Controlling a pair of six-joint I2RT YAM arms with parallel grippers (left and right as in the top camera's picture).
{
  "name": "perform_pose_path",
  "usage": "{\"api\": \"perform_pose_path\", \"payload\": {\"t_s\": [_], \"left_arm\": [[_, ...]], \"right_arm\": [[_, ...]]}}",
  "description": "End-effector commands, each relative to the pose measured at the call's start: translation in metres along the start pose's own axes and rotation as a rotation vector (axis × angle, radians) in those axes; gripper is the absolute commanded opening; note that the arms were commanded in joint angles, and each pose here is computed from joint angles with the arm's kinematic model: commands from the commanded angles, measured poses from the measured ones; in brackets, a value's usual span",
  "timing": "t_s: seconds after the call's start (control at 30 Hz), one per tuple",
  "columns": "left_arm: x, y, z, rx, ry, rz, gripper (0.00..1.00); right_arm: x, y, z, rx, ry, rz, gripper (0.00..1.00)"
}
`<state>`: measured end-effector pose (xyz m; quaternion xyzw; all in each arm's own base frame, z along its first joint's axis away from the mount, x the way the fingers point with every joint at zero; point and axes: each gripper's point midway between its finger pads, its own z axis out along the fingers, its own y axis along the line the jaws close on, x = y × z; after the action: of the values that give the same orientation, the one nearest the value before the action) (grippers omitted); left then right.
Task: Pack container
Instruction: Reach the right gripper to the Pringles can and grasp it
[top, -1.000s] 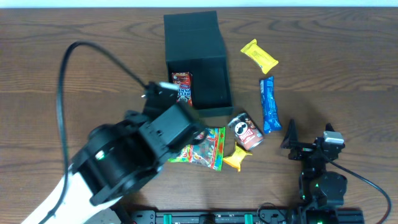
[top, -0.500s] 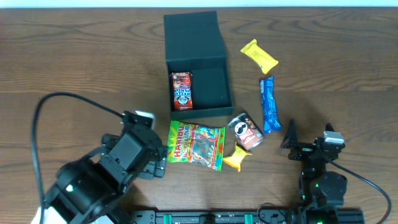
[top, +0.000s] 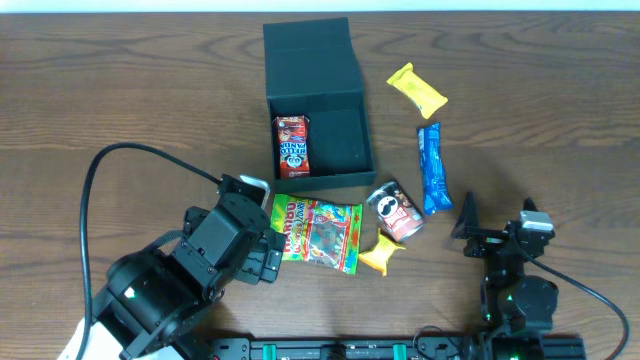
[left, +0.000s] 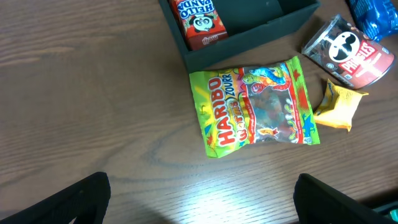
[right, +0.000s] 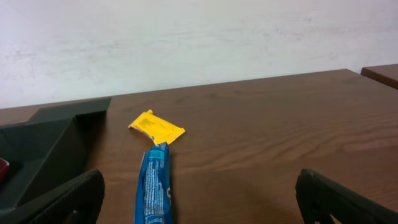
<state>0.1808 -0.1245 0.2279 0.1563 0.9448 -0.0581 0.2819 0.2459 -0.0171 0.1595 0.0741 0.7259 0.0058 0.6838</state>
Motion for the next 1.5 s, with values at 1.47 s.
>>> {"api": "perform_pose_path", "payload": {"t_s": [1.47], "left_arm": [[-0.001, 0.004, 0.001, -0.027, -0.002, 0.012, 0.95]], "right_arm": [[-0.068, 0.103, -0.077, -0.613, 1.028, -0.208, 0.99]]}}
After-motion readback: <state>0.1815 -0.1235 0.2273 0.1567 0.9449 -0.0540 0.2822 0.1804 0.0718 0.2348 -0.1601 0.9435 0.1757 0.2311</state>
